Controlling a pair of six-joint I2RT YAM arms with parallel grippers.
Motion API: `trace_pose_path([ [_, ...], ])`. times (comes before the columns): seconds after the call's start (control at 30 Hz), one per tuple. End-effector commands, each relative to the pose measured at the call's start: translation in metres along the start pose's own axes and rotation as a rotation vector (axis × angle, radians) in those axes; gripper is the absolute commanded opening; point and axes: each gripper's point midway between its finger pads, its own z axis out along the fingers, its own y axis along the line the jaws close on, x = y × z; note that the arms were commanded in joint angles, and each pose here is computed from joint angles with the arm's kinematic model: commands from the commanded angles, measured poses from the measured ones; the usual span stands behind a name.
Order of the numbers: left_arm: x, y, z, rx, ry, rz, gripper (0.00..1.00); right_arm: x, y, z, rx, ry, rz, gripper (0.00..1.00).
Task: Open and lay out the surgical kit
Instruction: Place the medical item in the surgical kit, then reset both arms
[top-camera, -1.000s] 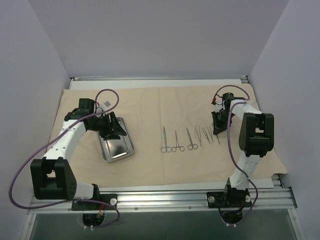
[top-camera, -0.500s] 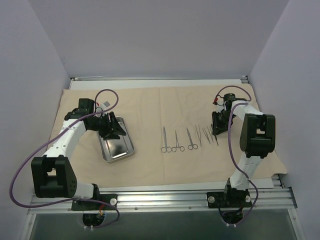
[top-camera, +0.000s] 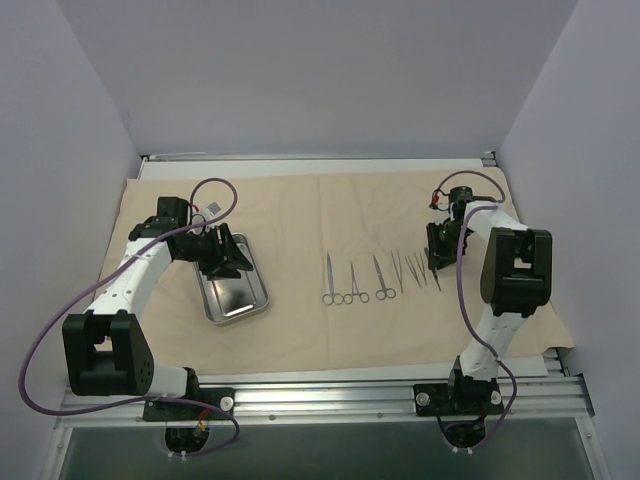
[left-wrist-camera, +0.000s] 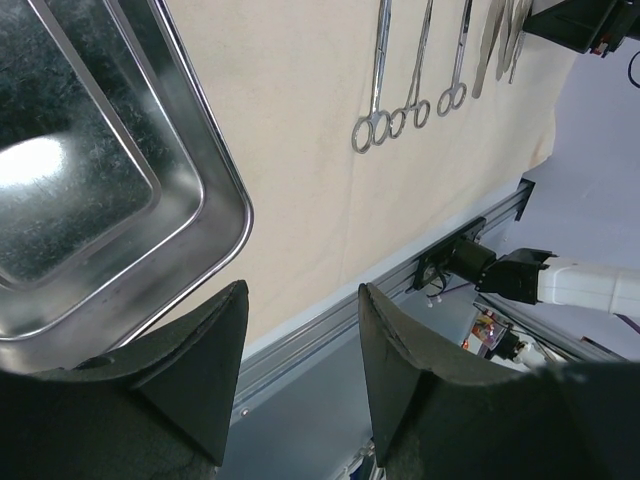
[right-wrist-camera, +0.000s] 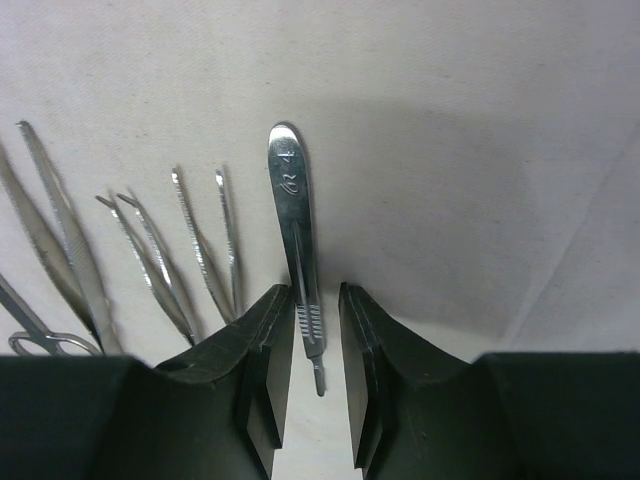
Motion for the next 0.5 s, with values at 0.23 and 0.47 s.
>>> trace_pose_path([
  [0.23, -0.014, -0.020, -0.008, 0.082, -0.039, 0.057, 0.57, -0.028, -0.027, -0.077, 0.172, -0.179, 0.104, 0.31],
  [0.47, -0.013, -0.029, -0.017, 0.097, -0.060, 0.067, 0.61, -0.049, 0.000, -0.139, 0.146, -0.350, 0.254, 0.44],
])
